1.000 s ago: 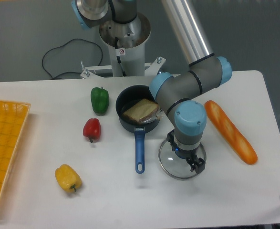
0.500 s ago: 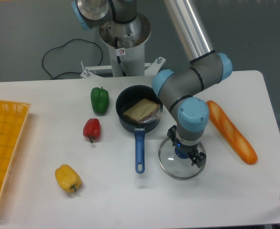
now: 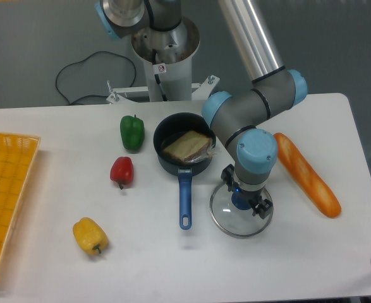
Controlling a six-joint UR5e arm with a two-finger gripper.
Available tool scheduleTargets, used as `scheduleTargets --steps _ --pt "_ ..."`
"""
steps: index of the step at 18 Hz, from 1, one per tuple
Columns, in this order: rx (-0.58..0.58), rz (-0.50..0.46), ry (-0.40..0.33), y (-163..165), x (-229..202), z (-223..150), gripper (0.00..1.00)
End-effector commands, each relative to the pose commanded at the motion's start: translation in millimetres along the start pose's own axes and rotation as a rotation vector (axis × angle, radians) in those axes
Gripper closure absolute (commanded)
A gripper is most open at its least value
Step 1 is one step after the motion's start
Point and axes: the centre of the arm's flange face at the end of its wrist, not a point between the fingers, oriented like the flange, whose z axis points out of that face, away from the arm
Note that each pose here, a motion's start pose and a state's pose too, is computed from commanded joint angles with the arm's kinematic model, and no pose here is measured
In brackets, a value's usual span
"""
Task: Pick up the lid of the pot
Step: 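Close the gripper around the blue knob of the glass lid, then lift the glass lid up off the table by its knob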
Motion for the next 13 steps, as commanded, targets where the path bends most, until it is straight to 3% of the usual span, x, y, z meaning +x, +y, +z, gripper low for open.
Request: scheduleTargets --steps 3,6,13 --pt "0.001 -0.017 -0.003 -0.4 -2.3 -1.2 0.40" --pt "0.001 -0.031 -0.006 -1.5 -2.9 -2.5 0.56" --pt "0.000 -0.041 -0.024 -4.9 -16.1 -24.2 0.61"
